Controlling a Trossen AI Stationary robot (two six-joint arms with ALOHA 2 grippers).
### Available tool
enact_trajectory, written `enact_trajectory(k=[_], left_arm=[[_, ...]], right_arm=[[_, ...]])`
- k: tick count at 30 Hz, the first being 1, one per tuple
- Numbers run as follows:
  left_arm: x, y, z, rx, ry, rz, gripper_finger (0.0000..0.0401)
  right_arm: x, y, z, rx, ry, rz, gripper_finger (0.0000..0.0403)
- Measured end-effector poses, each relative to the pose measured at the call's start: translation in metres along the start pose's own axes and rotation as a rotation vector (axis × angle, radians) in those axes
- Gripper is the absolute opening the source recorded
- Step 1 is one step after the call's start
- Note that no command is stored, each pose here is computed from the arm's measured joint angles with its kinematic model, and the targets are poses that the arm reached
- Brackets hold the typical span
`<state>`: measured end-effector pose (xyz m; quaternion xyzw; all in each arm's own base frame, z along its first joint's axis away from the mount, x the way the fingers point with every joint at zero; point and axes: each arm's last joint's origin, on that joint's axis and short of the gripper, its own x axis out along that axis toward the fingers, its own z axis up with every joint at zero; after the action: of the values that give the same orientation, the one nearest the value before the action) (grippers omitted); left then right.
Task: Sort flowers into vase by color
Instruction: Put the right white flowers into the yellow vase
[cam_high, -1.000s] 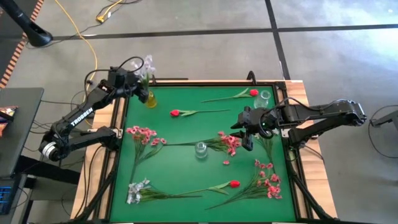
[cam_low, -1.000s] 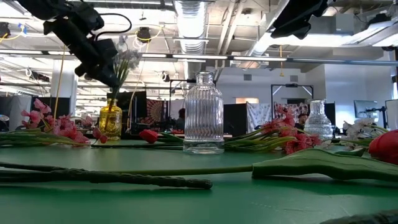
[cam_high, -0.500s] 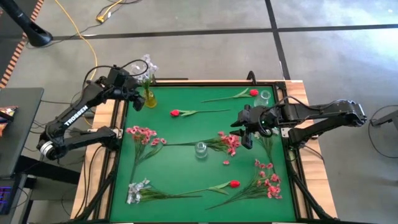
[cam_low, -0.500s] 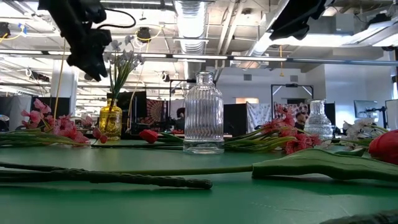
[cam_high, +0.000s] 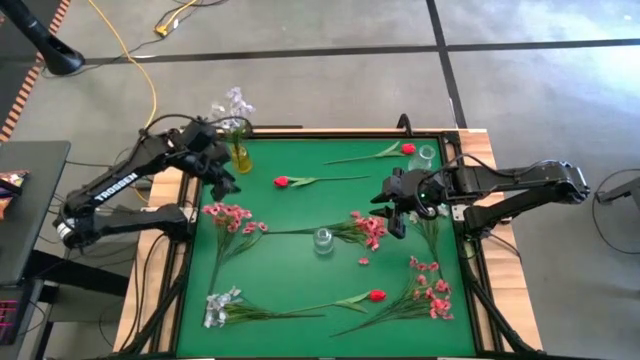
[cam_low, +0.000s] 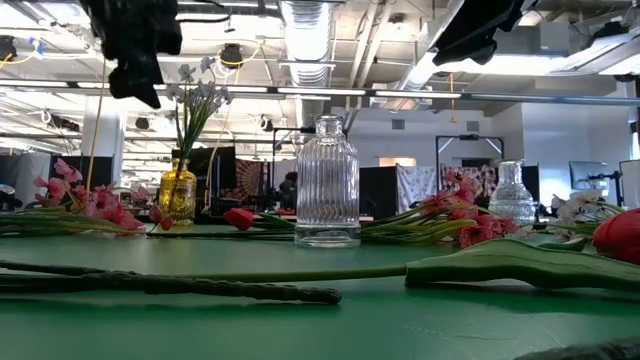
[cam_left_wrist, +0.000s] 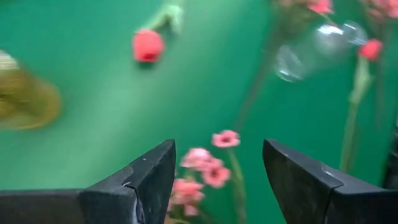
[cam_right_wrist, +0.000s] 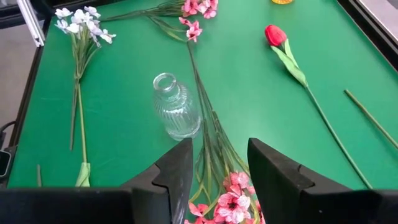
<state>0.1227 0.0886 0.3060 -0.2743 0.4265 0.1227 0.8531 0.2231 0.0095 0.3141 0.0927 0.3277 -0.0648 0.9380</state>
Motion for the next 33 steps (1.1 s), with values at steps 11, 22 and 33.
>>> enact_trajectory(k=[11, 22, 33], left_arm=[[0.013, -0.042, -0.003, 0.184, 0.055, -0.205, 0.0229], [0.013, -0.085, 0.015, 0.333, -0.173, -0.425, 0.0229], [0.006, -0.099, 0.030, 0.429, -0.404, -0.437, 0.0229]], right_arm=[[0.000, 0.001, 0.005, 0.006, -0.056, 0.016, 0.0179], [0.000, 0.002, 0.005, 0.008, -0.055, 0.019, 0.0179], [0.000, 0.002, 0.005, 0.068, -0.053, 0.025, 0.0179]])
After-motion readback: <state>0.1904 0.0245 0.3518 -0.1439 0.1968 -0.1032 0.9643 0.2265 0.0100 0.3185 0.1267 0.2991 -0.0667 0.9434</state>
